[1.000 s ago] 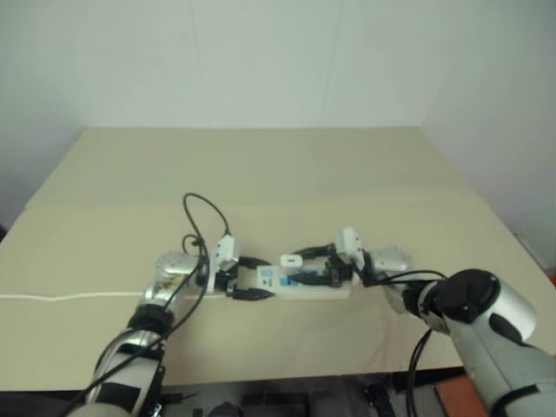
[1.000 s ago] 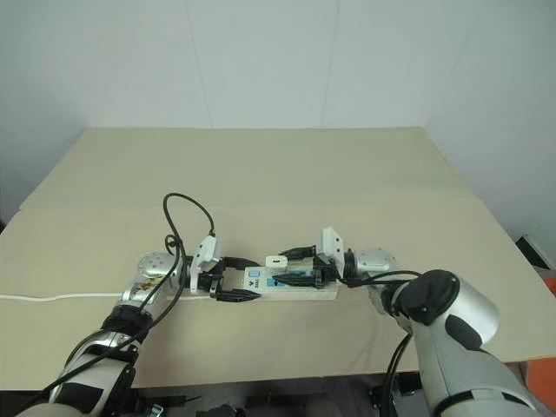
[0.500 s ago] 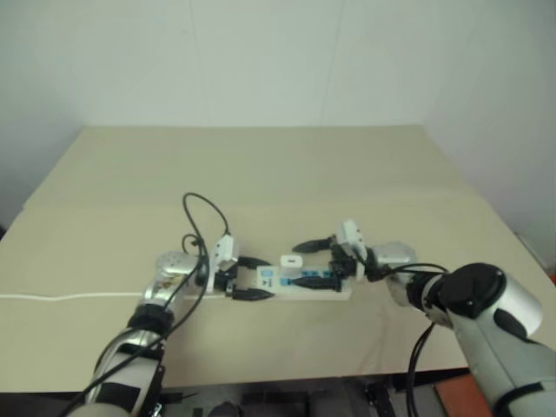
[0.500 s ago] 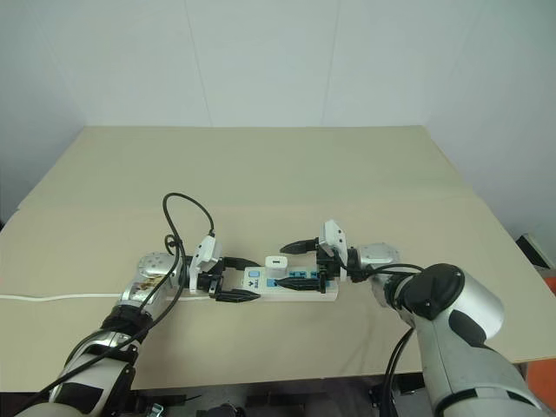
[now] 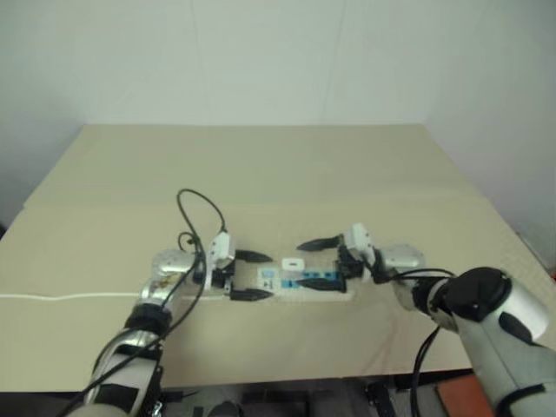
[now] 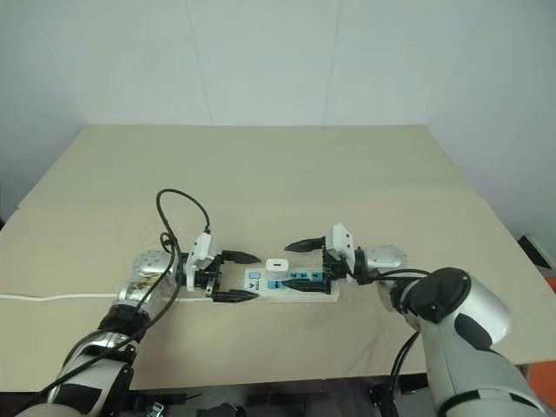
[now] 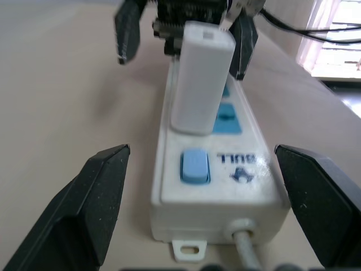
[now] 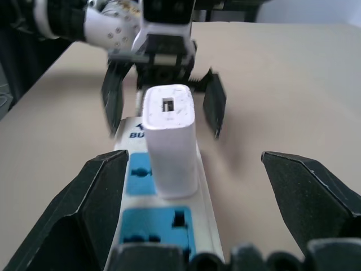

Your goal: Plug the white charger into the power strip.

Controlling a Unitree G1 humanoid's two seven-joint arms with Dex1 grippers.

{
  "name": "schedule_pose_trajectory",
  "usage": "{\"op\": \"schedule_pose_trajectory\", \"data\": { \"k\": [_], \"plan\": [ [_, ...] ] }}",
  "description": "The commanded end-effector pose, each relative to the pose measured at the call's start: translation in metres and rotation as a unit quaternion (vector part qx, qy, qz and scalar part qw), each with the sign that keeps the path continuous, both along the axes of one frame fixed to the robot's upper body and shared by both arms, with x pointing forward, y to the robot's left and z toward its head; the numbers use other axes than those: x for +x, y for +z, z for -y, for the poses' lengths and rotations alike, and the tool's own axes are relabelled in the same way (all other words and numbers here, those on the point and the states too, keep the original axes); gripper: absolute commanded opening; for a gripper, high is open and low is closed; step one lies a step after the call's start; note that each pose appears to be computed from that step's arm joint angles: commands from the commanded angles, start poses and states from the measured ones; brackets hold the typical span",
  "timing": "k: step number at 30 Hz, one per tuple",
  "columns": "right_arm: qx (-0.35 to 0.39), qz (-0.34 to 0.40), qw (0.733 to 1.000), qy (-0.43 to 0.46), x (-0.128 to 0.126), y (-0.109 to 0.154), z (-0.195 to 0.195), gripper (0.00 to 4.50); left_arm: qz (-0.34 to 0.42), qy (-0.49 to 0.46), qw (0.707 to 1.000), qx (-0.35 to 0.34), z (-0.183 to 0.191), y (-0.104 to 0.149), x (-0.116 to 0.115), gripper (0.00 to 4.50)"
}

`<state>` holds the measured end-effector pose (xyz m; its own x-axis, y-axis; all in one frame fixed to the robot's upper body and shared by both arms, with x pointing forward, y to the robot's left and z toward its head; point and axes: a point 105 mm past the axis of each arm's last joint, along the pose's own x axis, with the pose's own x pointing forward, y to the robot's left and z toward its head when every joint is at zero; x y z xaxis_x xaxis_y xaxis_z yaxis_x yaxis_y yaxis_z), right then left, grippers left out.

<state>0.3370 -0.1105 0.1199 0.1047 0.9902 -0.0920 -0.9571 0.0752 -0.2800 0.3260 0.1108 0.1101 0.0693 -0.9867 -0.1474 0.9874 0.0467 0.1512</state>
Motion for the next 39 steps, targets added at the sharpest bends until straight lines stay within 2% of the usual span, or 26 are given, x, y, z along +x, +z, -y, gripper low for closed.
{"op": "schedule_pose_trajectory", "data": {
  "k": [1, 5, 11, 39],
  "plan": [
    [0.003, 0.022, 1.000, 0.007, 0.002, 0.031, 0.026, 4.50, 0.017, -0.004, 1.000, -0.025, -0.021, 0.033, -0.004, 4.48],
    [-0.045, 0.023, 0.999, -0.001, -0.005, 0.042, 0.066, 4.50, 0.007, -0.020, 1.000, 0.005, -0.041, 0.047, -0.017, 4.48],
    [-0.098, 0.013, 0.994, -0.042, -0.014, 0.044, 0.107, 4.50, 0.008, 0.014, 0.999, 0.051, -0.067, 0.037, -0.016, 4.48],
    [-0.113, -0.034, 0.991, -0.058, -0.025, 0.025, 0.123, 4.50, -0.008, -0.003, 0.999, 0.035, -0.053, 0.027, -0.018, 4.48]
  ]
}}
